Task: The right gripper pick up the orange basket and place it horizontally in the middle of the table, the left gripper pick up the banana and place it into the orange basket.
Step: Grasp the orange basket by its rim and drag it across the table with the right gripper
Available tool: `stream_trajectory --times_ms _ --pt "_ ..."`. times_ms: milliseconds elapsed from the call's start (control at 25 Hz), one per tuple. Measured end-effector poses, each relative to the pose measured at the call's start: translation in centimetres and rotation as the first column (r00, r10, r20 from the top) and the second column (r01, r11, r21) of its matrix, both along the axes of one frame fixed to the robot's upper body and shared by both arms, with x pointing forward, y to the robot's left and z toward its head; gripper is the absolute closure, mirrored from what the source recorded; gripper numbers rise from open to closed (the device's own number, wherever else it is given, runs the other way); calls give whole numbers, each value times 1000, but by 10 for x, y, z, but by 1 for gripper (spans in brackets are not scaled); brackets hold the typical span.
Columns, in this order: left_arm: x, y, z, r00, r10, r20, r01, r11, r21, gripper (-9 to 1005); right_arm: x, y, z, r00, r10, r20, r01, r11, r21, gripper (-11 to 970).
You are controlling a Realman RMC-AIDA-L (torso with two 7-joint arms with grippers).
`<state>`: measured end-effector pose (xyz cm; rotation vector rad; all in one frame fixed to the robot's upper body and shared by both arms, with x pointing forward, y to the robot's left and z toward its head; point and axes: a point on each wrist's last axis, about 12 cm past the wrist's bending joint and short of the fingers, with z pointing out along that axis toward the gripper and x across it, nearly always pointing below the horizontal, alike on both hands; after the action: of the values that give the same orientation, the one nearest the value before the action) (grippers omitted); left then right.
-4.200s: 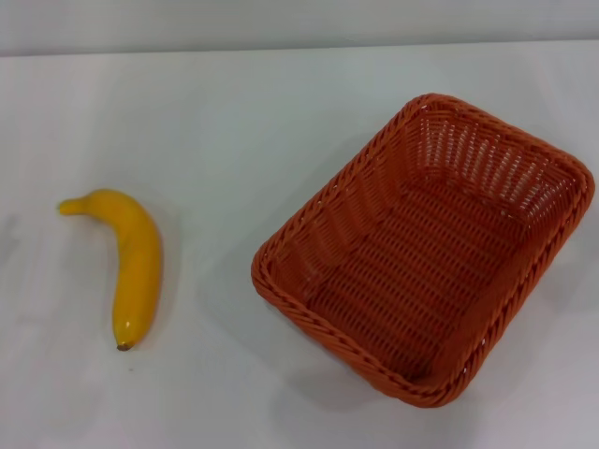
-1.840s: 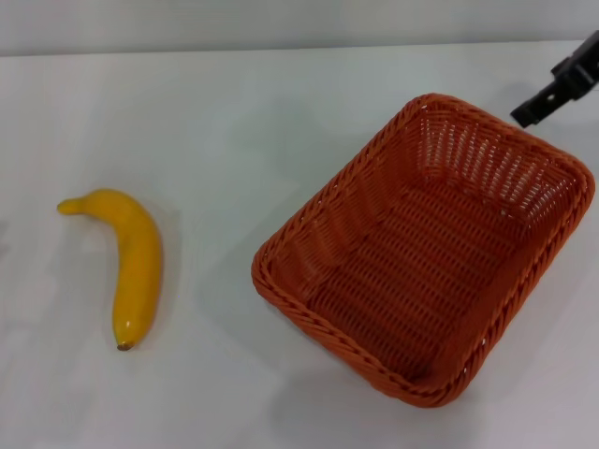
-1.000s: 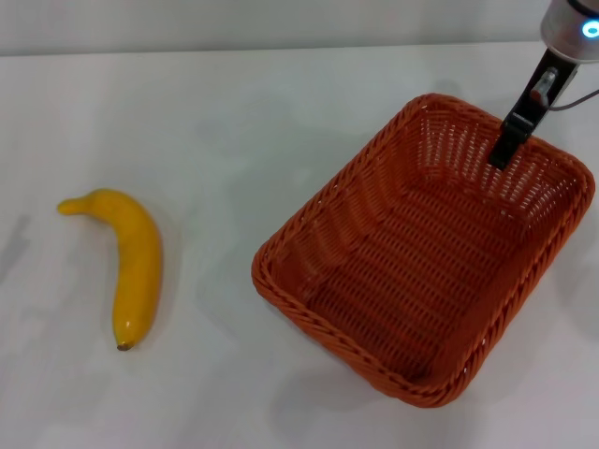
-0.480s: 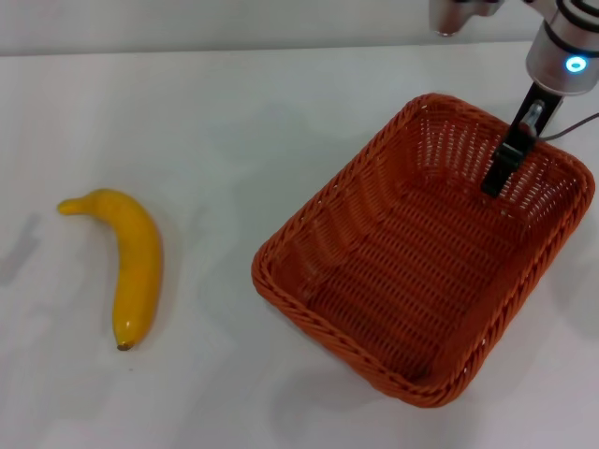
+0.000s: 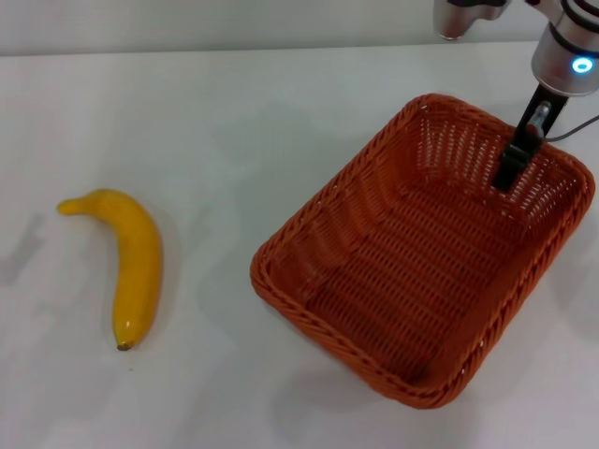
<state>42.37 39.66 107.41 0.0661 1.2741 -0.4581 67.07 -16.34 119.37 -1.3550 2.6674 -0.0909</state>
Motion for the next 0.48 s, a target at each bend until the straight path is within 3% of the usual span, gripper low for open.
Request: stream_trajectory --times_ms 200,400,480 --pt "2 0 1 1000 -2 6 2 1000 6 120 -1 -1 3 1000 -24 -11 24 1000 9 421" --pt "5 -1 3 1000 -6 15 6 1000 15 121 0 -7 13 994 -106 -2 106 994 24 647" --pt "6 0 4 1000 -2 19 2 1000 21 122 0 -12 18 988 -157 6 157 987 44 669"
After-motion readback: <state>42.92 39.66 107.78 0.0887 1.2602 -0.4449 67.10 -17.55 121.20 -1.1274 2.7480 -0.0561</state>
